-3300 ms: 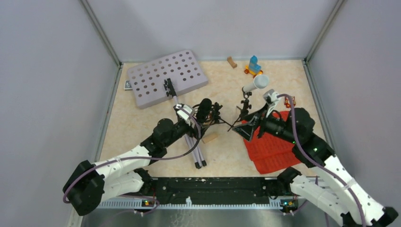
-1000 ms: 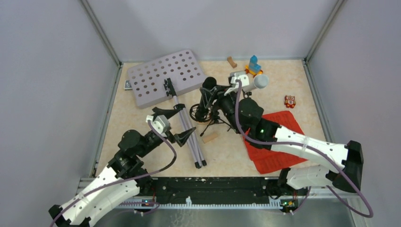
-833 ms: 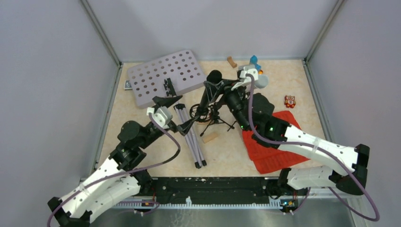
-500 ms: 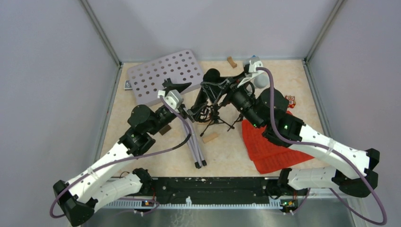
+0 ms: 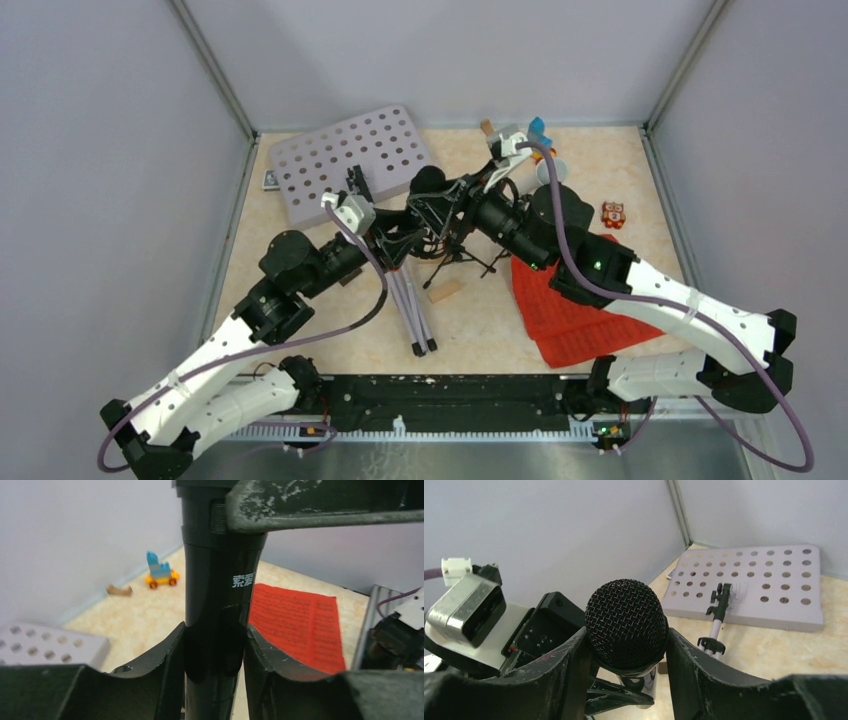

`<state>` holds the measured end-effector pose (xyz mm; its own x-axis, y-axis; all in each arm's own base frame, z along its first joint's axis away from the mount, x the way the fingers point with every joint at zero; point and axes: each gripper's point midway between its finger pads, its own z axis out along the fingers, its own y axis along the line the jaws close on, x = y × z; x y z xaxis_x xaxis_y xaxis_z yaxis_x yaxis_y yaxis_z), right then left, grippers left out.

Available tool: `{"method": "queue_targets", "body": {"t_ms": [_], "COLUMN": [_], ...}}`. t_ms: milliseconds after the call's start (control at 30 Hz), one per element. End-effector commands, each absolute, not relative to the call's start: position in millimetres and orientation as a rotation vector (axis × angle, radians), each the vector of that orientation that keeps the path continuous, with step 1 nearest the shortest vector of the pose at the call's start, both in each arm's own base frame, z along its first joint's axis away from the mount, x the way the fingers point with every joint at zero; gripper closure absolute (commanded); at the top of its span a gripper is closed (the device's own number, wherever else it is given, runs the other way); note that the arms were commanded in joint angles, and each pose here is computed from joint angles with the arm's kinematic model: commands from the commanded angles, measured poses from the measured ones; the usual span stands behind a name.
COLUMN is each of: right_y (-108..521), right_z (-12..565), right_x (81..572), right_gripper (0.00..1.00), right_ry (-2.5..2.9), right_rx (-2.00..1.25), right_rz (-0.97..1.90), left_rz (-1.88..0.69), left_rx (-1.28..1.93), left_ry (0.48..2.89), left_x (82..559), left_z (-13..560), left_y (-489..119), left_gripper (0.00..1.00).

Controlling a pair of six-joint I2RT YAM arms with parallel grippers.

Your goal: Pack up the instrument practice props

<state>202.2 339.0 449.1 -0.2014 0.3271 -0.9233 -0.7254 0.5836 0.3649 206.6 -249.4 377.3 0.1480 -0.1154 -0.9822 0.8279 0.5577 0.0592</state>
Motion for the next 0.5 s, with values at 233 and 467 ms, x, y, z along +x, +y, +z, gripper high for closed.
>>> {"method": "queue_targets", "body": {"t_ms": [233,467], "right_y": [304.9,279.4], "right_z": [442.5,418.7], "right_x": [197.1,193.8], "right_gripper": [0.47,0.47], "right_ry": [1.523,1.579], "right_rx": [-0.317,-0.249], "right_rz": [0.923,0.896], "left_rz": [-0.795,-0.724], "left_rx": [-0.068,-0.586], "left_ry": [1.638,1.726], "left_x": [204.9,204.8], "left_z": [326.3,242.6], "left_y": [-154.2,-102.7], "left_gripper": [0.93,1.00]}}
